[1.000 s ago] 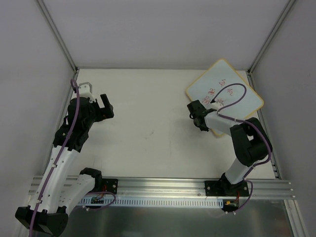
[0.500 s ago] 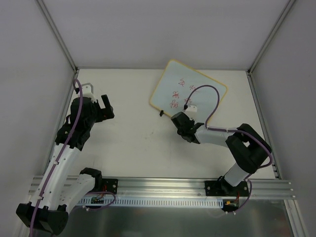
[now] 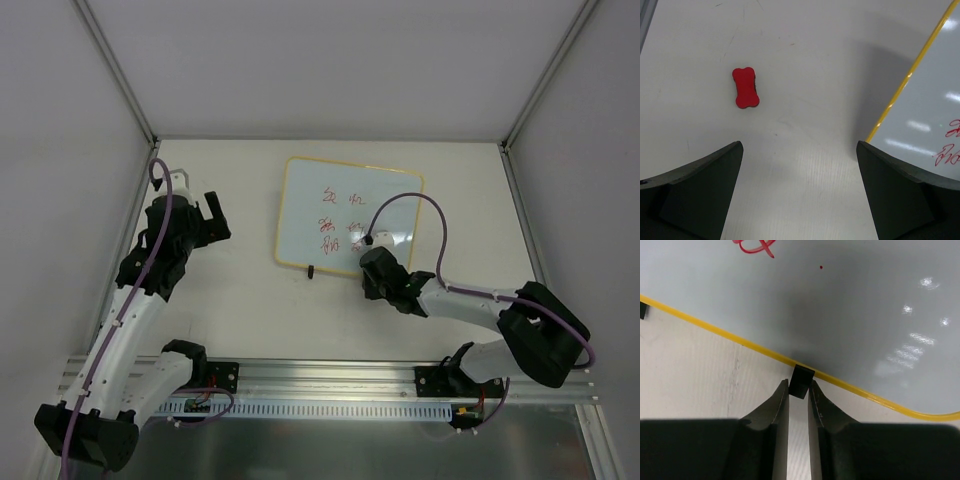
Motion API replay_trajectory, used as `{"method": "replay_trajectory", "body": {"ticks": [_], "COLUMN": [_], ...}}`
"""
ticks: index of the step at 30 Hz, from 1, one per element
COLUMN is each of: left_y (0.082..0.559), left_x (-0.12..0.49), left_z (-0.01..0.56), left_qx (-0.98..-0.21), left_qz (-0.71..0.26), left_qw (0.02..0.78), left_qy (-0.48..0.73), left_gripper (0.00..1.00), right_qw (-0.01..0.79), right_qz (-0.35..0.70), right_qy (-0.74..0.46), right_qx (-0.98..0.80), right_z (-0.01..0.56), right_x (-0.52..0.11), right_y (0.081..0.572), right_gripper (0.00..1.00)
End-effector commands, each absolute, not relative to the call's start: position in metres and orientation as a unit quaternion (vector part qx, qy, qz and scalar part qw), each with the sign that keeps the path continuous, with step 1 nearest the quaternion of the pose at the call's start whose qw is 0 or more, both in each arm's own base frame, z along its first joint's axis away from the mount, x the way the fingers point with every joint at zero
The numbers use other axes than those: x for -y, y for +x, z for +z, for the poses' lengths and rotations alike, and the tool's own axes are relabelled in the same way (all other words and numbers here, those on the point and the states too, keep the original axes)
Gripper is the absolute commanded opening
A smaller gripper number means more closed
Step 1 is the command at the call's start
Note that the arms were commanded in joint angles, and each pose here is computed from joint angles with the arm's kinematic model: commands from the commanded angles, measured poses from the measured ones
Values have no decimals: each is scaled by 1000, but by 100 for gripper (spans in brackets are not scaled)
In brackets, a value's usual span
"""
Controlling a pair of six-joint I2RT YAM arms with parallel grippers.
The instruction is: Erase the whiteboard
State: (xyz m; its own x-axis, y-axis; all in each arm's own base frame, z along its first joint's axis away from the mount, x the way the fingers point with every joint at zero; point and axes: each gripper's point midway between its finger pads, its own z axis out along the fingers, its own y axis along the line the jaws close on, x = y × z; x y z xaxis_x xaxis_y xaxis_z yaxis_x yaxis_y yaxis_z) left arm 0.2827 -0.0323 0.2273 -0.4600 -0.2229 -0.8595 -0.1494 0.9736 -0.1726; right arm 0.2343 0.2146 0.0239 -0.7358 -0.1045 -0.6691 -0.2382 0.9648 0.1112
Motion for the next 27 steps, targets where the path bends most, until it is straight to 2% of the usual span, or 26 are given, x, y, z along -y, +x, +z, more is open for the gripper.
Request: {"method": "replay_trajectory", "body": {"ticks": [1, 3, 4, 6, 7, 10, 13, 19, 23, 27], "left_y": [287, 291, 293, 298, 299, 304, 309, 321, 336, 353], "left_x": [28, 28, 27, 28, 29, 31, 30, 16, -7, -24], "left_z": [221, 218, 216, 214, 213, 210, 208, 200, 174, 147], "left_qx": [-853, -856, -858, -862, -862, -865, -867, -873, -886, -900], "left_qz": [-23, -18, -17, -15, -17, -20, -11, 11, 21, 31], "left_qw": [505, 499, 496, 488, 486, 478, 473, 458, 414, 368], "left_qy": [-128, -132, -135, -139, -143, -152, -154, -169, -207, -230], "left_gripper": [99, 99, 99, 99, 99, 99, 99, 99, 99, 99], "right_qw": [299, 300, 298, 304, 299, 302, 310, 358, 408, 438], "right_qz": [113, 118, 123, 133, 141, 158, 184, 239, 224, 207], "right_qy": [-175, -183, -189, -189, -196, -206, -216, -207, -160, -129], "right_qx": [-931, -929, -928, -924, -923, -917, -907, -879, -870, -865], "right_z": [16, 19, 20, 29, 32, 51, 73, 139, 177, 188], "right_x": [-212, -214, -217, -222, -225, -230, -233, -206, -166, -141], "right_y": [200, 199, 198, 201, 199, 199, 198, 219, 248, 257], "right_gripper": [8, 18, 30, 43, 53, 68, 76, 84, 87, 92]}}
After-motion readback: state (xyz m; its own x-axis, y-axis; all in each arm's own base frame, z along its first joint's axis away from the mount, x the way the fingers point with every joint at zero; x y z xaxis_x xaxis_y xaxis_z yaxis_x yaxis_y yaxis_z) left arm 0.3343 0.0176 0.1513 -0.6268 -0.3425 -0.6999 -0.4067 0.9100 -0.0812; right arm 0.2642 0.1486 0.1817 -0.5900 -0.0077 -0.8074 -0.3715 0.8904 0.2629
